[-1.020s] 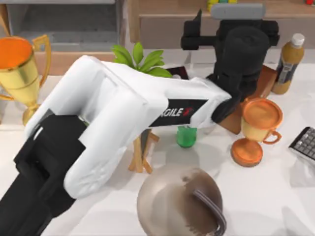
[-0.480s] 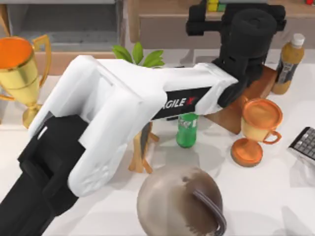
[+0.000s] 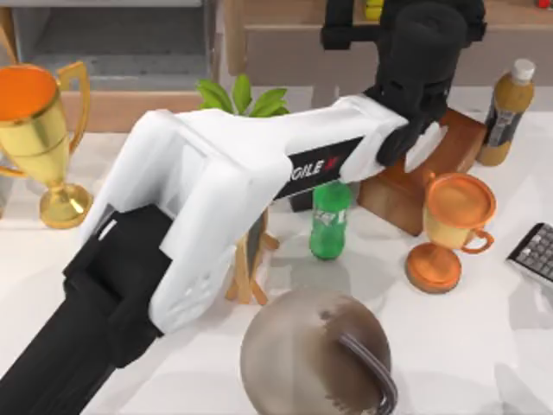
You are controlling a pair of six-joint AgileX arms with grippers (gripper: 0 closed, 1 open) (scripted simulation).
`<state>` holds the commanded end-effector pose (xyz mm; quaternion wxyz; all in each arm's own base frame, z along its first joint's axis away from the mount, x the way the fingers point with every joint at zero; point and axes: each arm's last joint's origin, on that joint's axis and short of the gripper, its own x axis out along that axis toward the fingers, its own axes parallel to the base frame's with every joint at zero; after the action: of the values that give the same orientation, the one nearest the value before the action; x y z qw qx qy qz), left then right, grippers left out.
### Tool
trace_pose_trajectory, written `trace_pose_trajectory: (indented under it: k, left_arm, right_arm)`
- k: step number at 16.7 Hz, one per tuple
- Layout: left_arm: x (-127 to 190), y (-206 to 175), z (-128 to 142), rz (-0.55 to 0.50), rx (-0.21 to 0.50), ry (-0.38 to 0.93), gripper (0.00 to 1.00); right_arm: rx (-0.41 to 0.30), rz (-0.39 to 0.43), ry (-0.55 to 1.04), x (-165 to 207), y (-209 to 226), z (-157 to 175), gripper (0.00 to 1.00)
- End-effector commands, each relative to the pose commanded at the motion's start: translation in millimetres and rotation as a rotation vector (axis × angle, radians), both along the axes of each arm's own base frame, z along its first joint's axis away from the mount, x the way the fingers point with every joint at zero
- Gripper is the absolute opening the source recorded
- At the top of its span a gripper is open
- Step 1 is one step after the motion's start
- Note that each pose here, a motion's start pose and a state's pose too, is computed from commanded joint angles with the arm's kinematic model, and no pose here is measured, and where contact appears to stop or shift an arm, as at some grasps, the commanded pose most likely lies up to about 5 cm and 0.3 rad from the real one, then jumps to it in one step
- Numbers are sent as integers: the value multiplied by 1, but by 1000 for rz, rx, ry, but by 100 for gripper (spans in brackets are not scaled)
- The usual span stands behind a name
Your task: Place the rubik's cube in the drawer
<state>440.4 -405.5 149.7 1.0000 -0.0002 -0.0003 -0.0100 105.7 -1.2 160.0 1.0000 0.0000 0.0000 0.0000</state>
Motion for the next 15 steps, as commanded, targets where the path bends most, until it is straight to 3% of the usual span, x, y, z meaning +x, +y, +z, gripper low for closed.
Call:
trace_pose_trajectory:
  k: [4, 15]
  left_arm:
    - [1, 0, -1, 0, 0, 1, 100]
    - [1, 0, -1, 0, 0, 1, 17]
  right_arm:
    - [0, 0, 0, 0, 0, 0, 100]
    - [0, 0, 0, 0, 0, 0, 100]
